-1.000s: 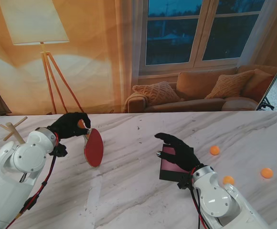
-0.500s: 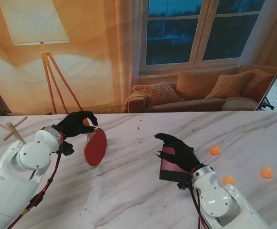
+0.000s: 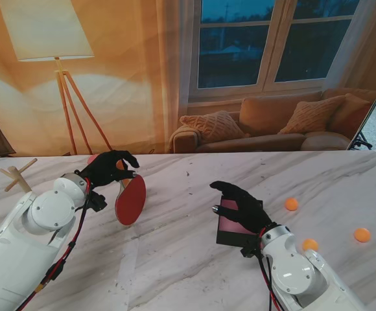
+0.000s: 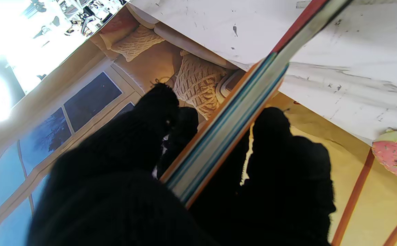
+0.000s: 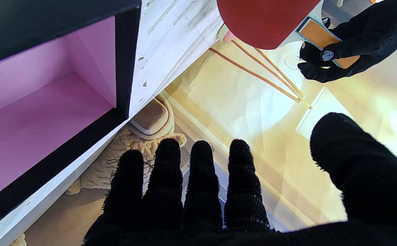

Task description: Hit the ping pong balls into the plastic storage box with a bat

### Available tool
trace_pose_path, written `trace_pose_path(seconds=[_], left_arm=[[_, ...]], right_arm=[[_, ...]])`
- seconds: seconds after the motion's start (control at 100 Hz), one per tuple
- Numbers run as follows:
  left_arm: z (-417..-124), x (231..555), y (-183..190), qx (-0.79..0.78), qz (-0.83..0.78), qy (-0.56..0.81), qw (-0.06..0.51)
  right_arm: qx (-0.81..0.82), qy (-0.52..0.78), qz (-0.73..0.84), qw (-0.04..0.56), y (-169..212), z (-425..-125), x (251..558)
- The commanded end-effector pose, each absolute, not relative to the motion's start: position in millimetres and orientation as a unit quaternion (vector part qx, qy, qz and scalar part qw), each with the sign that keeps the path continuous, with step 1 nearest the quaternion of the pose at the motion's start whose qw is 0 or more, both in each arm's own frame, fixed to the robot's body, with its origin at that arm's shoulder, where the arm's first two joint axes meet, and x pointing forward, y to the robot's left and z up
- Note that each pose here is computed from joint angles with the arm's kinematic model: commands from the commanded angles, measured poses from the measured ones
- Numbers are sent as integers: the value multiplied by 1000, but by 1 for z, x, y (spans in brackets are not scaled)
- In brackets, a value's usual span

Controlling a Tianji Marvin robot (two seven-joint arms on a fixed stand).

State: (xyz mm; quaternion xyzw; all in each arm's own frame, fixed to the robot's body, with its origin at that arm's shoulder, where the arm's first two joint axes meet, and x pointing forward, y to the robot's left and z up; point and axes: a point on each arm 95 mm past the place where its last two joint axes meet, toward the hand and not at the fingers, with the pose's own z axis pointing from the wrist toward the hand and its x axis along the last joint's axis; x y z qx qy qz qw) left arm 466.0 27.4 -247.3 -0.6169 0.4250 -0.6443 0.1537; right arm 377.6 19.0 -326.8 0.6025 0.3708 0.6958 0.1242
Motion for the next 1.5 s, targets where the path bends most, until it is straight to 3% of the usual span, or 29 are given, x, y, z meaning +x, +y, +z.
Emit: trace_pose_path(seconds=[0.0,0.36,0.93,1.49], left_arm=[[-271,459,23,-638,-628,426,133],[-261,457,25,-629,-638,426,124],[-273,456,23,-664,-624,405,78],[-279,459,20,-687,-615,379,79]], right_arm=[[606,375,691,120,20,-329,376],[607,376,690,119,21,-329,376],[608,376,689,119,21,-330,376],[609,375,689,118,21,-329,376]])
